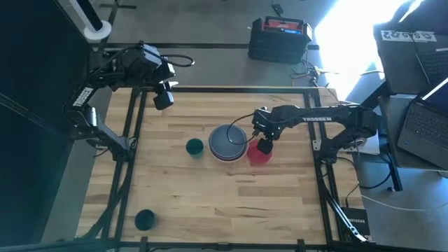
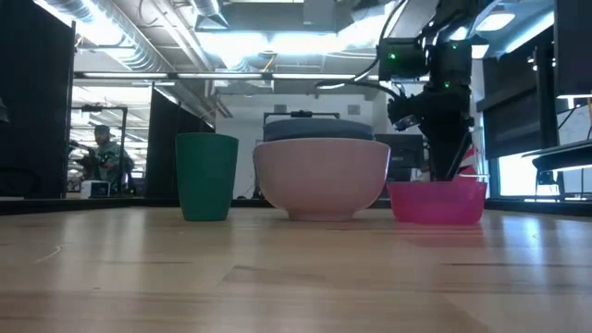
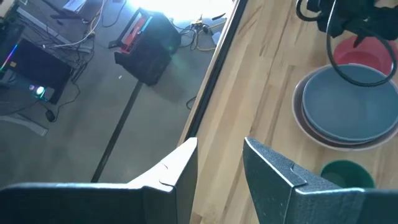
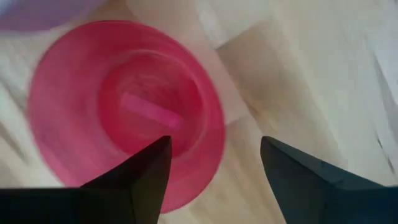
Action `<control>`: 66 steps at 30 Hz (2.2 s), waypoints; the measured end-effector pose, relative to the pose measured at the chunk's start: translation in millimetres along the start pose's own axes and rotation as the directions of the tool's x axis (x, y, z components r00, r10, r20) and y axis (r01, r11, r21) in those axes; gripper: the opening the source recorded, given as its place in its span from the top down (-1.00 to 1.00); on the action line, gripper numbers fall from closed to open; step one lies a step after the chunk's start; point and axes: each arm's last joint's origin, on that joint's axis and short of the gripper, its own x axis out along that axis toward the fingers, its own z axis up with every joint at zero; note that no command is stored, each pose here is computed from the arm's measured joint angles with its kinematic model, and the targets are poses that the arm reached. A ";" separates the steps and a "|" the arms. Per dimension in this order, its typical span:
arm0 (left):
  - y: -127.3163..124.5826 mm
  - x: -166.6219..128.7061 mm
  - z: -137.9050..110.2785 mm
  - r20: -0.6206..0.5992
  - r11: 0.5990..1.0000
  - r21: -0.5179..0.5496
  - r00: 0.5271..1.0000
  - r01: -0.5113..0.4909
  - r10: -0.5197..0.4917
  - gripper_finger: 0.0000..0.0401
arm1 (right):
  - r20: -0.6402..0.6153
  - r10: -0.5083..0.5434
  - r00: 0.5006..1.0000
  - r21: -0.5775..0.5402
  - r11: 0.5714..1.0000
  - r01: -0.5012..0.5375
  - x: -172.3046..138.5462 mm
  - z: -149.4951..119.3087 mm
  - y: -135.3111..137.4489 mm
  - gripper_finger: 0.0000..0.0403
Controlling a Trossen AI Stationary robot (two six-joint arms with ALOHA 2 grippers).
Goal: Nest bowls inside each other
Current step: Stack the red transparent bowl on top of the blue bowl
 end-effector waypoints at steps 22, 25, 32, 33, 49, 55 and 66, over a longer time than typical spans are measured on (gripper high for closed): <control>0.0 0.0 0.0 0.000 1.000 0.007 1.000 0.000 0.000 0.44 | -0.014 0.055 0.998 -0.023 0.998 -0.055 -3.0 5.5 5.0 0.97; 0.0 0.0 0.0 0.000 1.000 0.006 1.000 0.000 0.000 0.44 | 0.053 0.088 0.995 -0.043 0.995 -0.086 -35.9 10.5 11.4 0.98; 0.0 0.0 0.0 0.000 1.000 0.005 1.000 0.000 0.000 0.44 | 0.220 0.172 0.960 -0.108 0.983 -0.151 -114.0 16.5 27.5 1.00; 0.0 0.0 0.1 0.001 1.000 0.002 1.000 0.000 0.000 0.44 | 0.269 0.191 0.944 -0.129 0.978 -0.161 -124.0 27.0 34.3 1.00; 0.0 0.0 0.0 0.000 1.000 -0.017 1.000 0.000 0.000 0.44 | 0.061 0.091 0.994 -0.268 0.961 -0.071 -74.0 148.4 71.1 0.99; 0.0 0.0 0.0 0.000 1.000 -0.015 1.000 -0.001 0.001 0.44 | 0.049 0.078 0.996 -0.281 0.958 -0.061 -66.3 151.3 70.6 0.83; 0.1 0.0 0.0 0.000 1.000 0.003 1.000 0.000 0.000 0.44 | 0.032 0.075 0.997 -0.296 0.953 -0.062 -58.8 153.6 70.4 0.19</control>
